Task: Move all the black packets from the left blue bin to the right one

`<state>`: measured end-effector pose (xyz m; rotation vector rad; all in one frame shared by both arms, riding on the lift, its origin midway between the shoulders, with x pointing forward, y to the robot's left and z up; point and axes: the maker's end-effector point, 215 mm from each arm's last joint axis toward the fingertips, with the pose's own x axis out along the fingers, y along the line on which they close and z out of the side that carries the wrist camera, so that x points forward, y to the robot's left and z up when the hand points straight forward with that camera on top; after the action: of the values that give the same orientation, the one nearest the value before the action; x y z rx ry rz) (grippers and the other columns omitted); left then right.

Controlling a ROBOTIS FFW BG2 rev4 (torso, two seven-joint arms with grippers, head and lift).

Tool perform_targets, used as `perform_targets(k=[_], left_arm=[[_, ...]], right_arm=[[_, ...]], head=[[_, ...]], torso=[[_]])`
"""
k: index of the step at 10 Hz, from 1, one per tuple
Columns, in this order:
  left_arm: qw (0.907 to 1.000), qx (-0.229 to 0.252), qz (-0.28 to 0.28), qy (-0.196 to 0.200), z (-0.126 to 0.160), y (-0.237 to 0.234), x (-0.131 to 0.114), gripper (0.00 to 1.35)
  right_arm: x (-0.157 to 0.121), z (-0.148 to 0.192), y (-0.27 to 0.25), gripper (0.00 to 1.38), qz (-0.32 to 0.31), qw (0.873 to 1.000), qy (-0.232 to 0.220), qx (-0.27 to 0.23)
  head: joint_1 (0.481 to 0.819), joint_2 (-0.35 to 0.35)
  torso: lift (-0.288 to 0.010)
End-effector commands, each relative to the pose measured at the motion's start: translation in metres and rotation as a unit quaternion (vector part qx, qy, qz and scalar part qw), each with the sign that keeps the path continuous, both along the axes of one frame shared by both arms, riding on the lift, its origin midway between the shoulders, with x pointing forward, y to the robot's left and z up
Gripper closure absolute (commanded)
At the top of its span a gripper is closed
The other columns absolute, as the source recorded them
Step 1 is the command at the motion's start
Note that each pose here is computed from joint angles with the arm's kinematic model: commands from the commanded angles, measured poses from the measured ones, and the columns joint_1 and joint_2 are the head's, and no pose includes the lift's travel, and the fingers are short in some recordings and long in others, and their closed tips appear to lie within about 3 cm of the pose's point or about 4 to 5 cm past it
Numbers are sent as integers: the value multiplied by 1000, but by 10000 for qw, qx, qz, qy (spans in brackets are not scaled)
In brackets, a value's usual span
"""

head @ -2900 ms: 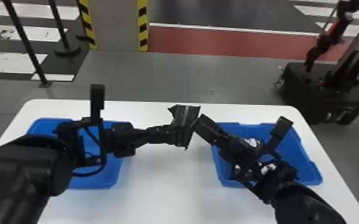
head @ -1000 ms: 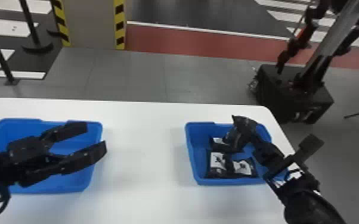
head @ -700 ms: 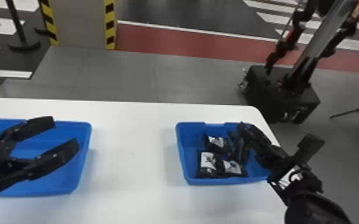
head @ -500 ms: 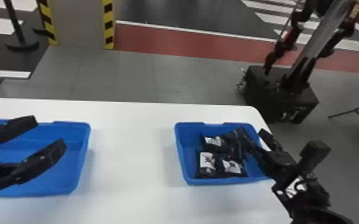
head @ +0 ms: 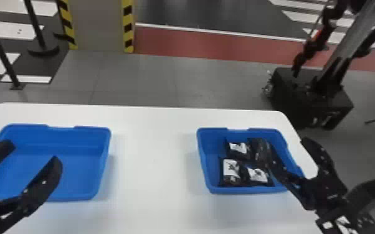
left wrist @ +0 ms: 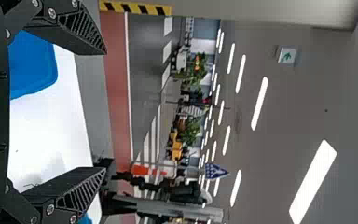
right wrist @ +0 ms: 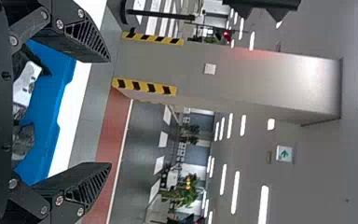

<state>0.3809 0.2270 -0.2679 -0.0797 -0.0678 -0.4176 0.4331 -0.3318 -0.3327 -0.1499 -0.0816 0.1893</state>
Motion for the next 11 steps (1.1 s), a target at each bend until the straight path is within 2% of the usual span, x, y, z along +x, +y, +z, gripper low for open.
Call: perform_targets(k=[1, 2, 4, 6, 8, 11], left_arm=[[9991, -164, 332, -210, 17, -7, -18, 159], [9979, -266, 555, -219, 17, -7, -25, 159], [9965, -314, 777, 19, 0, -5, -39, 159], [9962, -243, 815, 184, -12, -6, -45, 159], [9958, -377, 805, 198, -11, -11, -49, 159], [9960, -492, 696, 258, -13, -19, -50, 159]], right_arm=[[-27, -2, 18, 203, 155, 9998, -75, -77], [-40, -8, 24, 163, 160, 9998, -38, -56], [-61, -27, 34, 124, 217, 9996, 167, -17], [-77, -38, 37, 124, 238, 9992, 310, -41], [-90, -38, 43, 124, 251, 9990, 375, -16], [-95, -39, 46, 128, 267, 9988, 408, 2]], head=[[695, -151], [695, -134], [695, -125], [695, -122], [695, -123], [695, -126]], torso=[[-110], [-110], [-110], [-110], [-110], [-110]])
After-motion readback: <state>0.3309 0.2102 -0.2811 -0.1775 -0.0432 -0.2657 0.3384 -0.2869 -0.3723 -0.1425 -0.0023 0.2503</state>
